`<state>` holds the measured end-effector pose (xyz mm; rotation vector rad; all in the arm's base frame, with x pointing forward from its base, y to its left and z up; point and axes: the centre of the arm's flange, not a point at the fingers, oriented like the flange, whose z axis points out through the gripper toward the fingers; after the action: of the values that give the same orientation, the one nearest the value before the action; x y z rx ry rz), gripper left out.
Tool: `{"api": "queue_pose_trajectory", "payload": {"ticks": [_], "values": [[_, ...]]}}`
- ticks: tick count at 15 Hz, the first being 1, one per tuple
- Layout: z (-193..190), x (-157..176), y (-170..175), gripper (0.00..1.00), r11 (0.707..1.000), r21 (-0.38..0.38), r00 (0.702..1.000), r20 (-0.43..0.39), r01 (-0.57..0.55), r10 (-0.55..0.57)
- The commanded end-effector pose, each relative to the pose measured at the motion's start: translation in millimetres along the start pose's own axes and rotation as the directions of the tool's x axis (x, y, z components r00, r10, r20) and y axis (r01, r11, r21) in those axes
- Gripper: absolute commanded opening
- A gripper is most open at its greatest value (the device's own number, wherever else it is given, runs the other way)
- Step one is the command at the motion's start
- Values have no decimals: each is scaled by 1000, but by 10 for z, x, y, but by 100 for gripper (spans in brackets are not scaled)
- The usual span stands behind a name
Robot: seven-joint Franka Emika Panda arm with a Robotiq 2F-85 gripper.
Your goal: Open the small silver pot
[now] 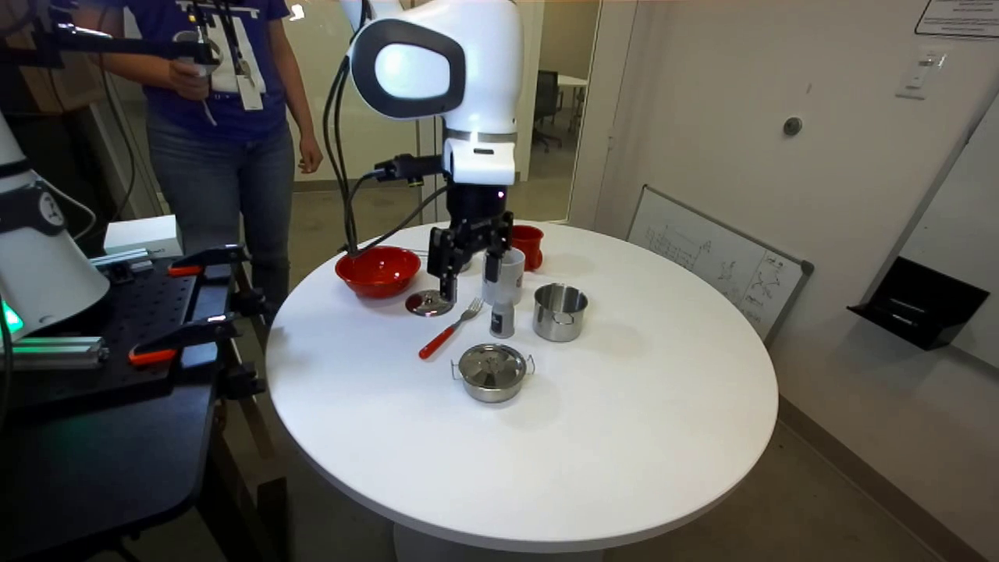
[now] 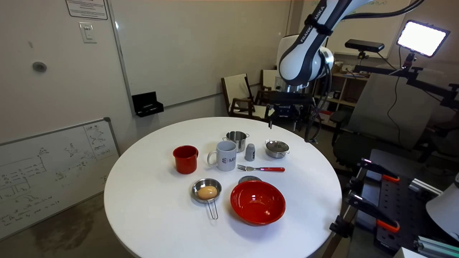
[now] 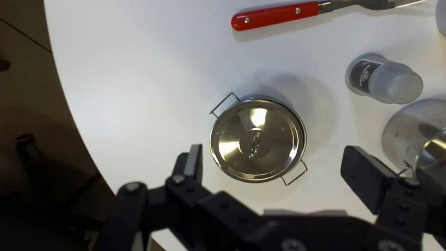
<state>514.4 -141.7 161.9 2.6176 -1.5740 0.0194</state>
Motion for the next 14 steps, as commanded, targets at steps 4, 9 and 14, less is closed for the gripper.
{"api": "queue_pose_trajectory", "payload": {"ticks": [4, 9, 14], "values": [[586, 208, -199, 100, 975, -55, 977, -36, -214, 212], [601, 205, -75, 100, 971, -64, 974, -22, -228, 227], [688, 218, 130, 100, 957, -62, 959, -13, -283, 283]]}}
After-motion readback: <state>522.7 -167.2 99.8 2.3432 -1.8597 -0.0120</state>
